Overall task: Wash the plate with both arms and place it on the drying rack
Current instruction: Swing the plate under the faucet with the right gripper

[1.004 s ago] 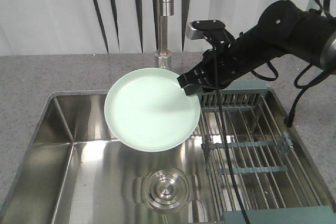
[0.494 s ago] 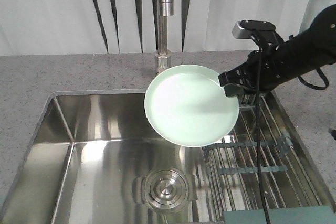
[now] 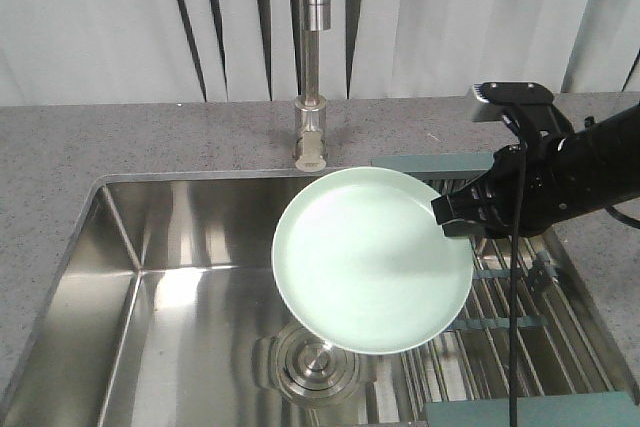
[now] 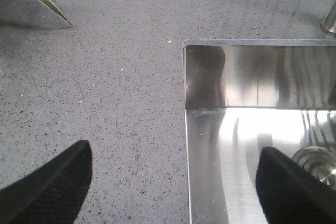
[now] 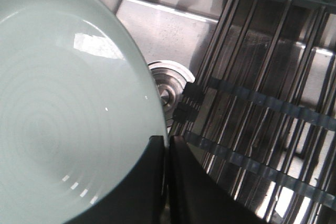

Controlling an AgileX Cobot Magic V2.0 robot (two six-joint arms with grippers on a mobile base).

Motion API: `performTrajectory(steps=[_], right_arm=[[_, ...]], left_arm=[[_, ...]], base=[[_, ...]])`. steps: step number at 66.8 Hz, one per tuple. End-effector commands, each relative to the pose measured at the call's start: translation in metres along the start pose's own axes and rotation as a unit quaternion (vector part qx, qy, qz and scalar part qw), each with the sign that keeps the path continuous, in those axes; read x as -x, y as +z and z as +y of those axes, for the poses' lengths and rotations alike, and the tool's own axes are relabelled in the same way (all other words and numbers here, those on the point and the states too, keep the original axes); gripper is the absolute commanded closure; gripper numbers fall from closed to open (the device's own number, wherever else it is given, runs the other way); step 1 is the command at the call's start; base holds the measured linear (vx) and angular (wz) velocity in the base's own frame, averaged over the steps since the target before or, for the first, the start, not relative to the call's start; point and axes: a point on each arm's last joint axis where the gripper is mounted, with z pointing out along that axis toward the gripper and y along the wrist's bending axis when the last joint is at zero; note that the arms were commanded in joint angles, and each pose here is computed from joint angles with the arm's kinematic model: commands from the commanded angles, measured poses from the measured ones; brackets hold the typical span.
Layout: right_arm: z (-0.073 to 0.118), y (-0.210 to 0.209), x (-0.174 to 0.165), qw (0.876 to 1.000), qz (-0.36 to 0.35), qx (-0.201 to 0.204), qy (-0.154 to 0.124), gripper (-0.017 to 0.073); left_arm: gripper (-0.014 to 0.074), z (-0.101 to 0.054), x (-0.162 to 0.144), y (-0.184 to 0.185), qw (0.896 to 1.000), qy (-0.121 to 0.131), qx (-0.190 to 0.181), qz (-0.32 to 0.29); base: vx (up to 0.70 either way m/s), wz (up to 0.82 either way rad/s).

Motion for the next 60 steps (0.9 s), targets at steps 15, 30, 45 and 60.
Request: performTrajectory(steps=[15,30,45,60], right_arm=[[0.043,-0.004,0.009,0.998,-0.047,0.031,-0.028,0.0561],[0.06,0.005,0.02,0.997,-0.048,0.046,-0.038,0.0561],[0.062,0.018,0.043,0.997,-0.045,0.047,-0.046,0.0561],[0.059,0.029,0.069,0.996,-0.051,0.04,-0.059,0.0561]], left_arm=[[0.0008,-0.001,0.011,-0.003,0.999,-0.006,-0.004,-0.037],[0.0008,-0.001,0.011,-0.003,0.999,-0.006,-0.004,-0.037],[0.0008,-0.001,0.011,-0.003,0.999,-0.006,-0.004,-0.037],[0.0008,-0.001,0.011,-0.002,0.999,-0.006,-0.004,-0.036]], base=[[0.0,0.0],[0.0,0.0],[0.0,0.0],[0.0,0.0]])
